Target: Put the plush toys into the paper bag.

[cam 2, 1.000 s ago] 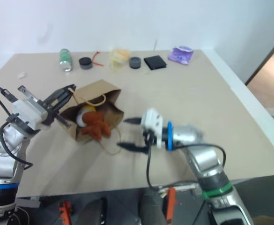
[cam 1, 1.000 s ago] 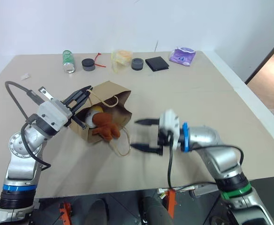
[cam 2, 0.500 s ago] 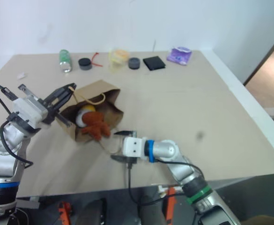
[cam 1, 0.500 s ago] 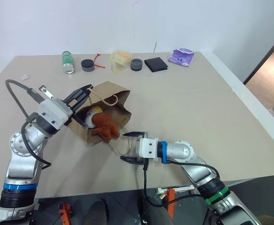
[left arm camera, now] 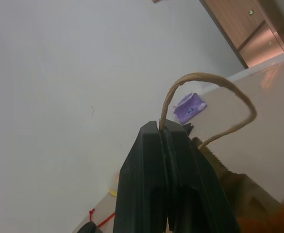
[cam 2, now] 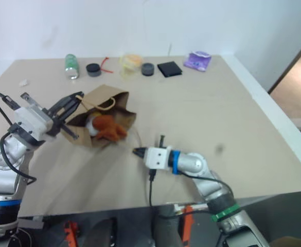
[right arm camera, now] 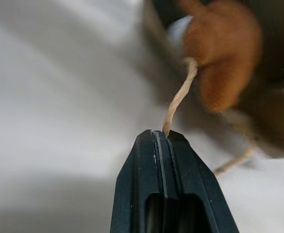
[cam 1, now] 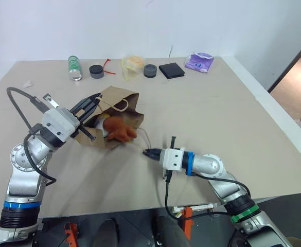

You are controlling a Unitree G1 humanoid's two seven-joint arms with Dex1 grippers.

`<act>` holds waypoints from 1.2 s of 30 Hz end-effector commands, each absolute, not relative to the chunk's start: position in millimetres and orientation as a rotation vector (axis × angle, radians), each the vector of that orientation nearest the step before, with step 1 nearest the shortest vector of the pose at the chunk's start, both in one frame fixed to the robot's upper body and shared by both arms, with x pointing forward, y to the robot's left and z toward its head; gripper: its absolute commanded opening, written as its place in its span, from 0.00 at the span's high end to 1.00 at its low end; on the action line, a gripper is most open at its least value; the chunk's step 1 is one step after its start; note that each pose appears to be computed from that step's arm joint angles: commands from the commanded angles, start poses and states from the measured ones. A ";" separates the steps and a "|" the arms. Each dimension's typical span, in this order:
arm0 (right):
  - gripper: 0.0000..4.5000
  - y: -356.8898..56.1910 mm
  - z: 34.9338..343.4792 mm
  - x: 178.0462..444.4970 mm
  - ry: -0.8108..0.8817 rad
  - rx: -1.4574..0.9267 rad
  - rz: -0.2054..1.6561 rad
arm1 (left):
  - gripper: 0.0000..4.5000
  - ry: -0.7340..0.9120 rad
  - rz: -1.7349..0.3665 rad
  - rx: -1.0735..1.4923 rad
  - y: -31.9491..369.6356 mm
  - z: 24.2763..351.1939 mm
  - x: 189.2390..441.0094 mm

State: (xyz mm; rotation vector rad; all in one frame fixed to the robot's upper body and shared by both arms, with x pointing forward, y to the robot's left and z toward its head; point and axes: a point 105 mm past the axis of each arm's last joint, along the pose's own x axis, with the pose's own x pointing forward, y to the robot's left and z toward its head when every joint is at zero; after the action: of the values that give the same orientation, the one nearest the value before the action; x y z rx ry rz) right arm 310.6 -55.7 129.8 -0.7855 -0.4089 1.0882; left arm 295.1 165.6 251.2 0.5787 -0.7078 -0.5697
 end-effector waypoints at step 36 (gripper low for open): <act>0.00 -65.7 282.8 310.3 -0.903 -0.424 0.833 | 0.01 -0.593 -0.178 0.189 227.9 262.5 270.8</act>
State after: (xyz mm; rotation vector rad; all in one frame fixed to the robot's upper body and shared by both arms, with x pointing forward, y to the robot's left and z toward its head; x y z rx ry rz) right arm 306.2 -55.9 275.7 -0.5239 -0.9453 0.8595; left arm 282.9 222.9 245.3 0.2290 -0.5389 -0.2180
